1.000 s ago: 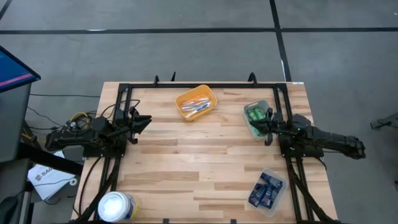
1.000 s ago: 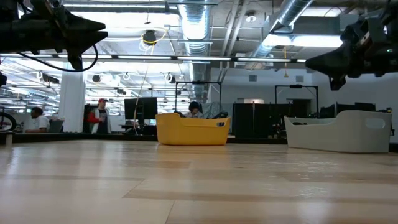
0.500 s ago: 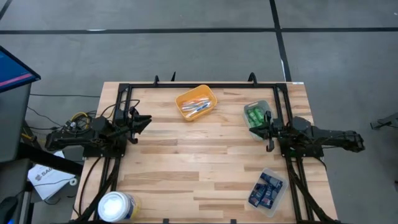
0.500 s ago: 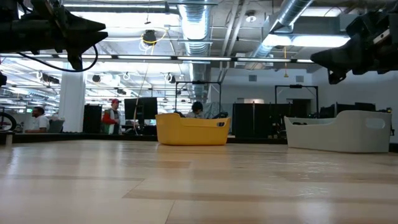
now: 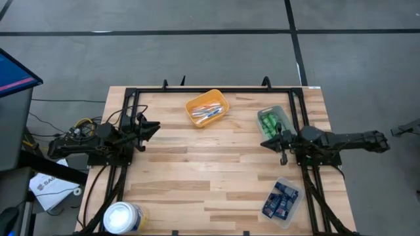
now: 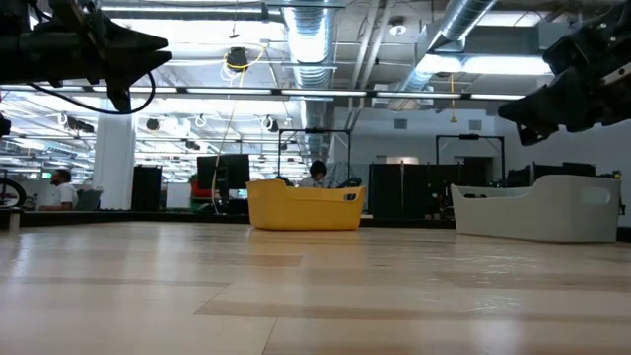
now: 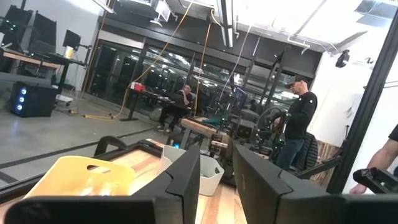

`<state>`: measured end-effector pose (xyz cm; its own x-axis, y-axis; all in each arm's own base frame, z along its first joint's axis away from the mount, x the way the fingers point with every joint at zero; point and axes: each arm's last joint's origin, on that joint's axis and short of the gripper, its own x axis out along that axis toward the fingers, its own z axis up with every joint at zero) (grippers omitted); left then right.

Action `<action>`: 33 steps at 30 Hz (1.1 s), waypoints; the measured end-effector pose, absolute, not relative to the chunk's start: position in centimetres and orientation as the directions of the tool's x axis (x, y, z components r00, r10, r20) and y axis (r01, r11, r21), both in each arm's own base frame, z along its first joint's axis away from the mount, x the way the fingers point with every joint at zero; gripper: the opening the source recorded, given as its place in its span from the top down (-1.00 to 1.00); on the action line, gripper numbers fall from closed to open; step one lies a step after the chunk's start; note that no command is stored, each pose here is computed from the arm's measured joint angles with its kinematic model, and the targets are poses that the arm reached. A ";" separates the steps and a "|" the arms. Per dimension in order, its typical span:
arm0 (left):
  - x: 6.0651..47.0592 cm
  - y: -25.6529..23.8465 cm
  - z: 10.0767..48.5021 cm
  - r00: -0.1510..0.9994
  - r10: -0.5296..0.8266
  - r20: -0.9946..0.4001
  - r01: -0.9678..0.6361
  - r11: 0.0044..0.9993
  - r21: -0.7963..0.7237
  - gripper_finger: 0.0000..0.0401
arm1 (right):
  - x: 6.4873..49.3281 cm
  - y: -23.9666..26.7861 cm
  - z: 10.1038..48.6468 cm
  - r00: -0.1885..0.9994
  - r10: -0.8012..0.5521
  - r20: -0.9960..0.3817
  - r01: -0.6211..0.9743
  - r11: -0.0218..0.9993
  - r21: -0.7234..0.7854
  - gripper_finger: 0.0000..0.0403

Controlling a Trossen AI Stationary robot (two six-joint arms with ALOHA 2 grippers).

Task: Pick & Place Travel size toiletries
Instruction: Return to Home Position

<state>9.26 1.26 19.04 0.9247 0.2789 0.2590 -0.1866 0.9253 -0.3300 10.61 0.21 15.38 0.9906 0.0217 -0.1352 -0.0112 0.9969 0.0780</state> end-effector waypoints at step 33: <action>9.3 1.3 19.0 0.926 0.281 0.254 -0.190 0.925 -0.330 0.54 | 10.8 0.7 15.0 0.981 0.061 -0.183 -0.038 0.991 0.126 1.00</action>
